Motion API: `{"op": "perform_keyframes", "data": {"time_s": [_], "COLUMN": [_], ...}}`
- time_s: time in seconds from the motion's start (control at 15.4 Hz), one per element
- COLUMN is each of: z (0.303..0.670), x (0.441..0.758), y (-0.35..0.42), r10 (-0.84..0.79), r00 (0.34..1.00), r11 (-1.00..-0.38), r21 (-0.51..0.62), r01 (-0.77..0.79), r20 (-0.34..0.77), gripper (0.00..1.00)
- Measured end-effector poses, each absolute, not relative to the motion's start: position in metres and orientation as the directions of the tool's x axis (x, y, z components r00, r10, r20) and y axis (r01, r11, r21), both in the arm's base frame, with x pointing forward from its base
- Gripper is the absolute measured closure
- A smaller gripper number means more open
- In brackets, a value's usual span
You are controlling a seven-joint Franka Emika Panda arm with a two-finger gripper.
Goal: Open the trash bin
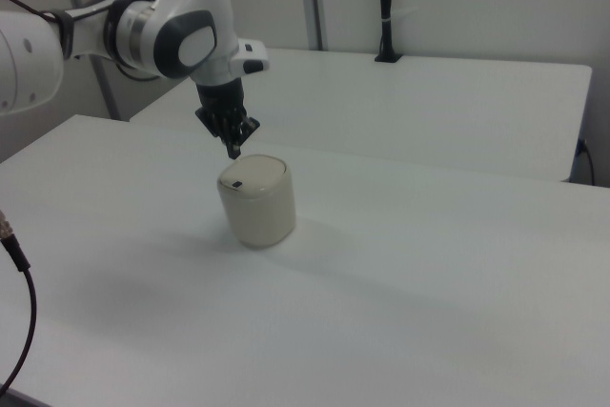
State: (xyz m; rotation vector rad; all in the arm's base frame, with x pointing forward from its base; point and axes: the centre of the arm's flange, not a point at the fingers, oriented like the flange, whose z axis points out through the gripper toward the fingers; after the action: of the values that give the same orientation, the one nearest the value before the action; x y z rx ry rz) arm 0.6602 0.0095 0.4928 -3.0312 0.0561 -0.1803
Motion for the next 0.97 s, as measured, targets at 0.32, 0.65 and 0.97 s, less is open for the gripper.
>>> {"op": "perform_keyframes", "data": {"time_s": [0.32,0.65,0.97], "z": [0.454,0.442,0.453], "x": [0.668,0.67,0.669], "y": [0.022,0.023,0.021], "r10": [-0.024,-0.022,-0.023], "r00": [0.998,0.999,0.998], "r11": [-0.995,-0.995,-0.995], "r21": [-0.101,-0.099,-0.1], "r01": [-0.018,-0.018,-0.018], "r20": [0.058,0.041,0.052], "gripper": [0.99,0.99,0.99]}}
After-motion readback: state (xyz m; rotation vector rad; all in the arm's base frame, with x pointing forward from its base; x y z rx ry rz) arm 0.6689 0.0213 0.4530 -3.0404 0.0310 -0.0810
